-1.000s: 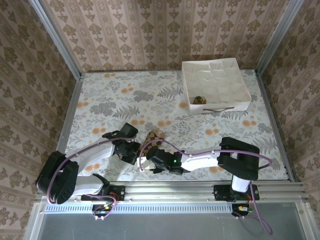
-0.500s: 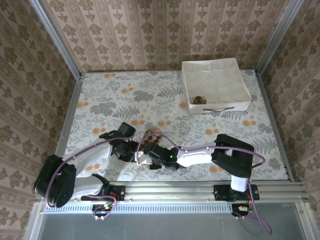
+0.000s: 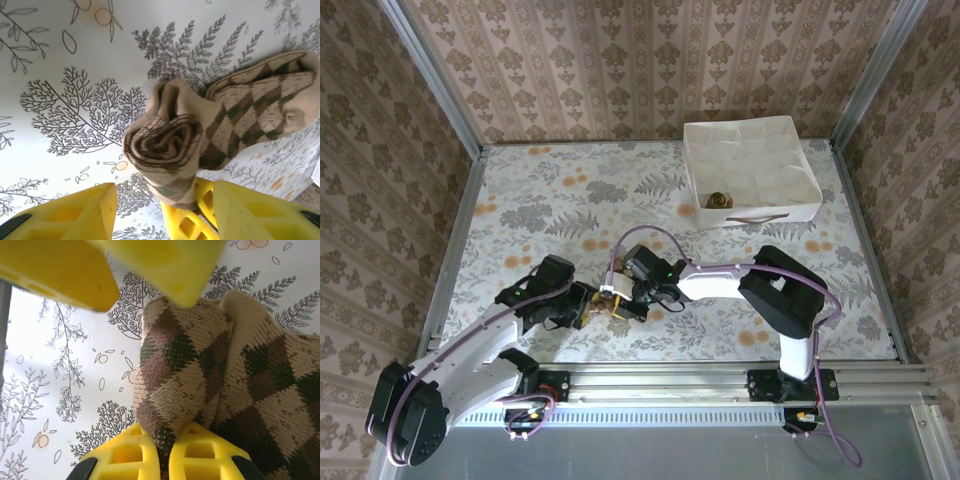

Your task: Roll the socks

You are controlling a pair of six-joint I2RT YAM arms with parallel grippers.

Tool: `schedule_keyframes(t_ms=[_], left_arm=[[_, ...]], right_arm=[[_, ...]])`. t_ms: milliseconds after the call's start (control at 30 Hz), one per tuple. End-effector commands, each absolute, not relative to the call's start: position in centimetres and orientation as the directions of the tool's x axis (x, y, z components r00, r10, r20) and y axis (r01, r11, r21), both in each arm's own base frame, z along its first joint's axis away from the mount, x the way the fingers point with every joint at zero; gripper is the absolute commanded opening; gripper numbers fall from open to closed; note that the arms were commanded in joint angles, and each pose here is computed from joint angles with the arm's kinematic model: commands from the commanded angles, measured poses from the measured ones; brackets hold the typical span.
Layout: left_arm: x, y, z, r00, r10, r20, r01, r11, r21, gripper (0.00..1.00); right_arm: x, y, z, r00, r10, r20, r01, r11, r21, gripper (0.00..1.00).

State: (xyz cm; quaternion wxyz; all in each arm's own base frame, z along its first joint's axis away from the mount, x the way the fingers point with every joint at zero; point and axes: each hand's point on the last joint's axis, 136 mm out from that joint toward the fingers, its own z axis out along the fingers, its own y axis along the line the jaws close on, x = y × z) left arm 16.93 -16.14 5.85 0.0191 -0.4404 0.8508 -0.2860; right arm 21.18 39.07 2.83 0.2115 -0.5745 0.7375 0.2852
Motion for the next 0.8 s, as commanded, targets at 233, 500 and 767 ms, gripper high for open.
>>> schedule_keyframes(t_ms=[233, 500, 767], left_arm=[[17.7, -17.5, 4.0, -0.613, -0.761, 0.211, -0.728, 0.442, -0.524, 0.51], [16.0, -16.5, 0.5, -0.580, -0.784, 0.222, -0.791, 0.478, -0.382, 0.32], [10.6, -14.0, -1.1, -0.495, -0.829, 0.260, -0.866, 0.494, -0.073, 0.00]], right_arm=[[17.7, 32.3, -4.8, -0.558, -0.800, -0.219, -0.775, 0.409, 0.481, 0.00], [18.3, 32.6, -4.6, -0.604, -0.768, -0.211, -0.734, 0.433, 0.523, 0.00], [20.3, 34.6, -0.4, -0.478, -0.747, -0.462, -0.869, 0.329, 0.369, 0.28]])
